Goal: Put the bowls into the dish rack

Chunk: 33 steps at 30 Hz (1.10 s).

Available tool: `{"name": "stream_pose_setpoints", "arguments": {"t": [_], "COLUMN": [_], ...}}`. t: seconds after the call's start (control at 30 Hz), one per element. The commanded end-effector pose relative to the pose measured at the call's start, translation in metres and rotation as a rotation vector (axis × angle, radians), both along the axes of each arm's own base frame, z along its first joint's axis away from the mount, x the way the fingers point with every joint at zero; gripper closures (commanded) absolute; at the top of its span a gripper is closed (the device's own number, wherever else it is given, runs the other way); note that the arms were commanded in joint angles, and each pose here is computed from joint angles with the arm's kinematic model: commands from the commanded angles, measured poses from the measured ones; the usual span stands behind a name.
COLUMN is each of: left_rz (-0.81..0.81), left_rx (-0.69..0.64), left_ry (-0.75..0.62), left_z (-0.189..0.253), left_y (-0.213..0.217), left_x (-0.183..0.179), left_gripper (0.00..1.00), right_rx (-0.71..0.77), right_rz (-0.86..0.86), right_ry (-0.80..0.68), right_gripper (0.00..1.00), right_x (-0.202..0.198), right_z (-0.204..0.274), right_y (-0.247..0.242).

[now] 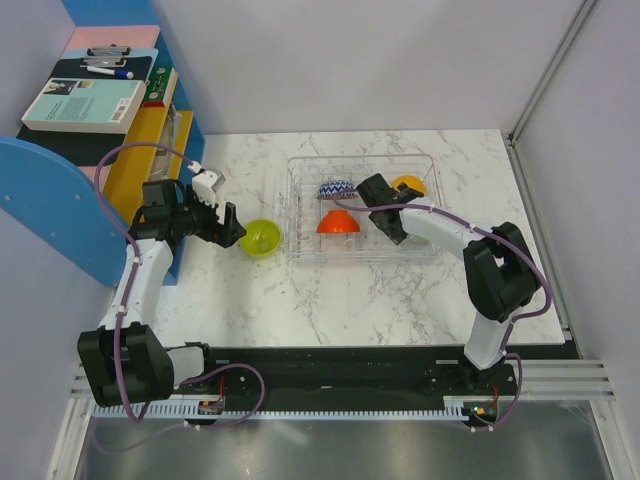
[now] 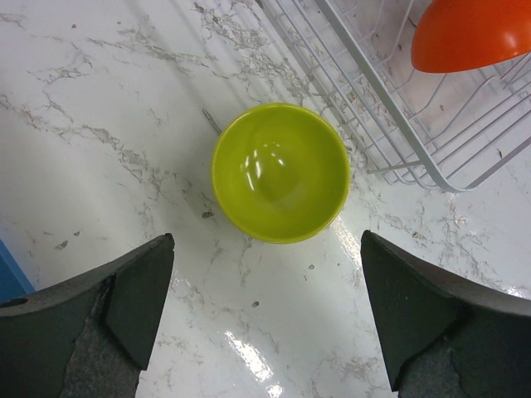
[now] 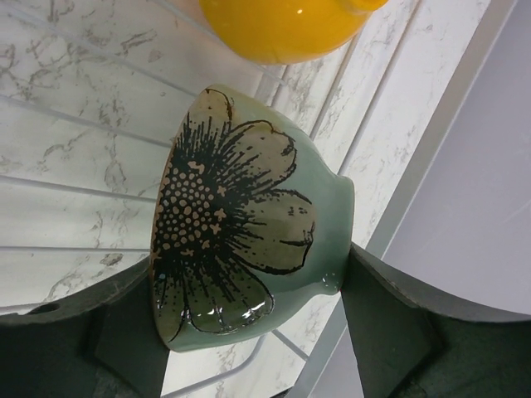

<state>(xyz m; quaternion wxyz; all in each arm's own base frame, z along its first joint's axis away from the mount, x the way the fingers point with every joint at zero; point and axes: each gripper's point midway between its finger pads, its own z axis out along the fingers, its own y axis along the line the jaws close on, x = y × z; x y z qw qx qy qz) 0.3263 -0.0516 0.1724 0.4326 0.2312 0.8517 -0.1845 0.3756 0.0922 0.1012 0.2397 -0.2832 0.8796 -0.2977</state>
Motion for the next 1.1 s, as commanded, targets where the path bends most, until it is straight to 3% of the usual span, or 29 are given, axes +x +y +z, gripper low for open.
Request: {"name": "stream_pose_setpoints", "arguments": {"t": [0.0,0.03,0.13,0.87,1.07], "left_rz": [-0.030,-0.027,-0.031,-0.022,0.019], "left_rx": [0.012,0.013,0.014,0.024,0.058], "left_ry": [-0.064,-0.061,-0.066,-0.072,-0.031], "left_z": [0.009,0.008,0.009,0.009,-0.007], "left_y": [0.000,0.000,0.000,0.003,0.013], "left_x": [0.002,0.001,0.001,0.000,0.007], "left_gripper": [0.00,0.00,0.00,0.00,0.00], "right_rx": [0.008,0.008,0.007,0.112,0.198], "right_rz": [0.032,0.036,0.052,0.128,0.164], "right_ry": [0.081,0.085,0.097,0.169,0.126], "right_gripper": [0.16,0.09,0.02,0.02,0.02], "right_x": [-0.011,-0.011,-0.014,-0.027,-0.024], "right_z": [-0.006,-0.006,-0.008,-0.005,0.024], "right_y": [0.006,0.007,0.010,0.034,0.047]}}
